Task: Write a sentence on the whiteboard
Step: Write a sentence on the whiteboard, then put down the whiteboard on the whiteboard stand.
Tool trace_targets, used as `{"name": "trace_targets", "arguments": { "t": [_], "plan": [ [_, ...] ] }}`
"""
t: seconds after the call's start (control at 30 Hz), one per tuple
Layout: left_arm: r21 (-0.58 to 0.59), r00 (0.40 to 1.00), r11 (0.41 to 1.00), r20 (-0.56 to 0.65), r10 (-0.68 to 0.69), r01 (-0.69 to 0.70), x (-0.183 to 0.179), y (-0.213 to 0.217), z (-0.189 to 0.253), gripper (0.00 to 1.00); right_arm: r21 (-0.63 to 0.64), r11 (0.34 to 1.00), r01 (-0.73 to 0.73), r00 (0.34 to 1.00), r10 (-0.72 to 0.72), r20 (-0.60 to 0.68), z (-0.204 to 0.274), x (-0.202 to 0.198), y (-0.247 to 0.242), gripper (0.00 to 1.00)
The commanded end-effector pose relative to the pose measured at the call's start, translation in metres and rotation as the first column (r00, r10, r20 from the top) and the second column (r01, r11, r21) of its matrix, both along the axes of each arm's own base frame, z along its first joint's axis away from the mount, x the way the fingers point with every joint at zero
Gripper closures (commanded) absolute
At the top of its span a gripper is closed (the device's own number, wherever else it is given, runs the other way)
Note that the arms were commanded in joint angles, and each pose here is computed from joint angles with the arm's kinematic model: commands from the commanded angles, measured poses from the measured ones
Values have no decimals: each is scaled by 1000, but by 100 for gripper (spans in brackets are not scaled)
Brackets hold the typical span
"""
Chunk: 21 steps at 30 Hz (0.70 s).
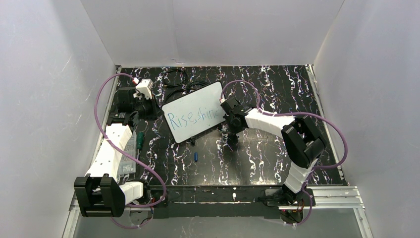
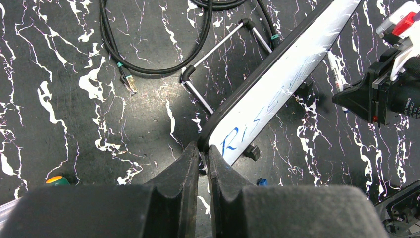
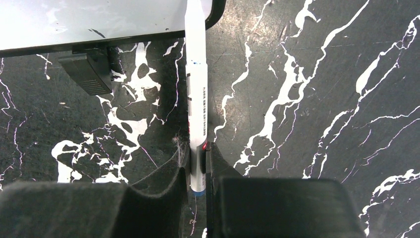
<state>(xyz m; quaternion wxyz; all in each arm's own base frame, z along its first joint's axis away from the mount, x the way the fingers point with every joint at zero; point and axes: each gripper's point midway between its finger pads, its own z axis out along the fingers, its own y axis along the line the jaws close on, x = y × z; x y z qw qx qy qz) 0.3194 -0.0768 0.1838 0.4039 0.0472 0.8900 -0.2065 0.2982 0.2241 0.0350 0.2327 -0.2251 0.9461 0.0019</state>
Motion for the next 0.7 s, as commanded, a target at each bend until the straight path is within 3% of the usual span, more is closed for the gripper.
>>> {"name": "trace_targets", "arguments": {
  "t": [0.0, 0.2, 0.27, 0.53, 0.67],
  "plan": [
    [10, 999, 1000, 47, 2, -2, -2, 2, 12, 100, 28, 1000, 12, 997, -14, 71, 26, 15, 4, 99],
    [25, 999, 999, 31, 28, -28, -2, 7, 10, 100, 73, 997, 23, 995, -30, 97, 71, -9, -13, 99],
    [29, 999, 999, 27, 40, -41, -3, 9, 10, 94, 90, 996, 20, 994, -30, 109, 86, -16, -19, 99],
    [68, 996, 994, 44, 83, -86, -8, 19, 11, 37, 159, 985, -64, 997, 56, 55, 117, -55, -26, 99],
    [123, 988, 983, 91, 128, -138, -11, 32, 21, 20, 237, 962, -139, 988, 151, -33, 124, -84, -17, 99]
  ]
}}
